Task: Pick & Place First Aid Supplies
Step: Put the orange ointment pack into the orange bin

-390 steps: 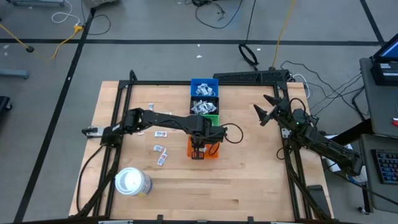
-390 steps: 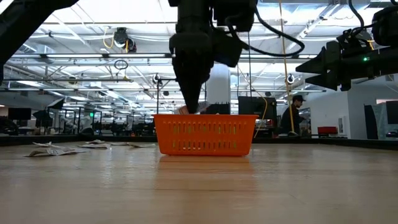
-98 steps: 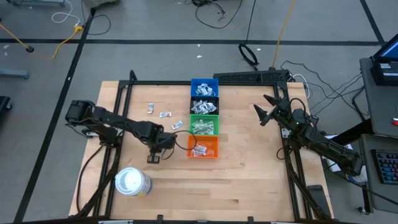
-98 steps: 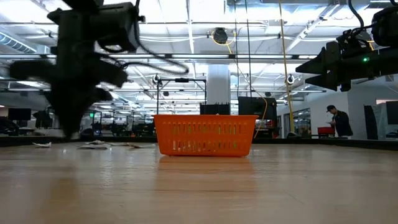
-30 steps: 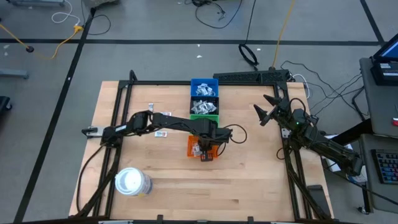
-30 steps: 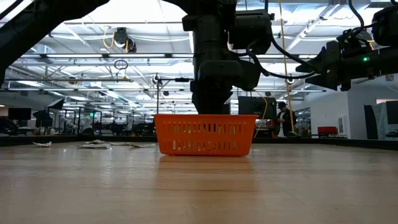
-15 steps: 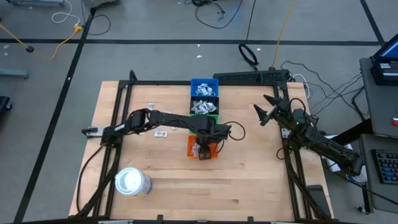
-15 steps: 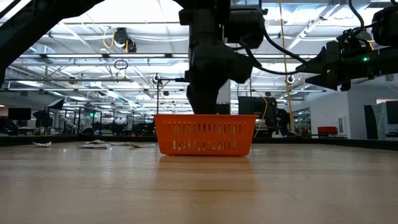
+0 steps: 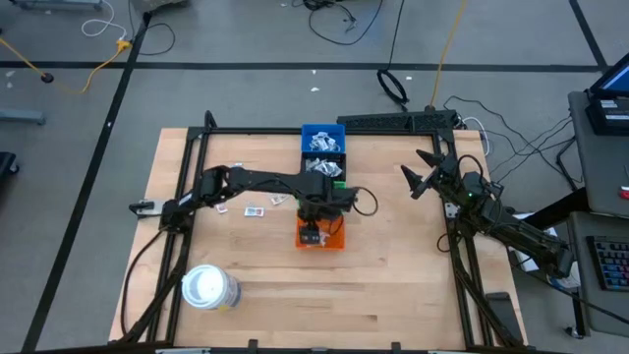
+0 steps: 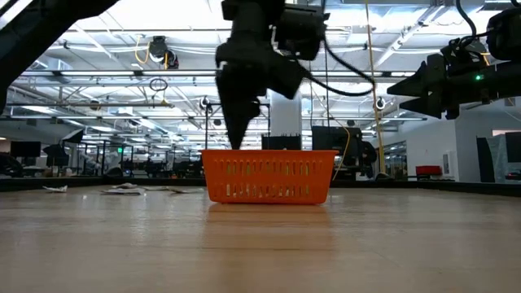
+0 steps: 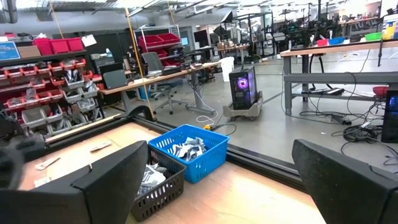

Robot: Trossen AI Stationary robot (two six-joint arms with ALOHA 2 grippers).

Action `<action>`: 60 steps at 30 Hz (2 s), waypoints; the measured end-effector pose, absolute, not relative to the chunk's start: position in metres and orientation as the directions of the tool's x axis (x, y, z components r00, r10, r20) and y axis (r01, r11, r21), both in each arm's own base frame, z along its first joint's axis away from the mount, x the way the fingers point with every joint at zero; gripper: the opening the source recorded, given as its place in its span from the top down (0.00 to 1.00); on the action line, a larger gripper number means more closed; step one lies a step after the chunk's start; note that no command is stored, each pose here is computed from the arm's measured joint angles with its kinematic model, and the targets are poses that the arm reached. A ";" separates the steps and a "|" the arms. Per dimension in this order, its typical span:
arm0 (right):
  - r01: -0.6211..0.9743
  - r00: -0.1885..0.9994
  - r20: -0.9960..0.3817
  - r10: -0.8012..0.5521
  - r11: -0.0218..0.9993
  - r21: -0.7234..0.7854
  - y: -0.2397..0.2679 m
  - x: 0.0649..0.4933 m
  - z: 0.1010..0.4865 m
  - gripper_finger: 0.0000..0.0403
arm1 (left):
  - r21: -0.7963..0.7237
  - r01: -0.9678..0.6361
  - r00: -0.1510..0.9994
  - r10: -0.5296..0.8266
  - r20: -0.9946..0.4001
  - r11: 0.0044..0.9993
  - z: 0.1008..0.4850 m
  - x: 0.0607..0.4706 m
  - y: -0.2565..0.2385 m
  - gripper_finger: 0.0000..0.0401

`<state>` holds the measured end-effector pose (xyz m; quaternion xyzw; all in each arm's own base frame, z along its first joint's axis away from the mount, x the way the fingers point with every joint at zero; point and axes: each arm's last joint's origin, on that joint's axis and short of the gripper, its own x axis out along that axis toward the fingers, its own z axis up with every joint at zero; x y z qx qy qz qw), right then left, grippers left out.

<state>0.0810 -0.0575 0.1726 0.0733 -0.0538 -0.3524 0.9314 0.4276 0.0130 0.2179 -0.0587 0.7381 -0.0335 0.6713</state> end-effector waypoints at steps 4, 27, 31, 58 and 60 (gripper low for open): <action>0.649 0.746 0.049 -0.665 0.741 0.175 -0.057 0.081 0.173 0.02 | -0.107 -0.037 -0.111 -0.111 -0.988 0.994 0.217 0.405 0.026 0.36; 0.649 0.746 0.049 -0.665 0.741 0.175 -0.057 0.081 0.173 0.02 | -0.032 -0.054 -0.046 -0.035 -0.998 0.998 0.210 0.264 0.068 0.33; 0.649 0.745 0.049 -0.665 0.741 0.175 -0.057 0.081 0.173 0.02 | -0.031 -0.039 -0.037 -0.033 -0.999 0.999 0.195 0.258 0.066 0.33; 0.649 0.745 0.049 -0.665 0.741 0.175 -0.057 0.081 0.173 0.02 | -0.039 -0.028 0.083 -0.037 -0.996 0.999 0.136 0.243 0.057 0.62; 0.649 0.746 0.049 -0.665 0.741 0.175 -0.057 0.081 0.173 0.02 | -0.025 -0.045 0.084 -0.021 -0.996 0.999 0.136 0.243 0.057 0.73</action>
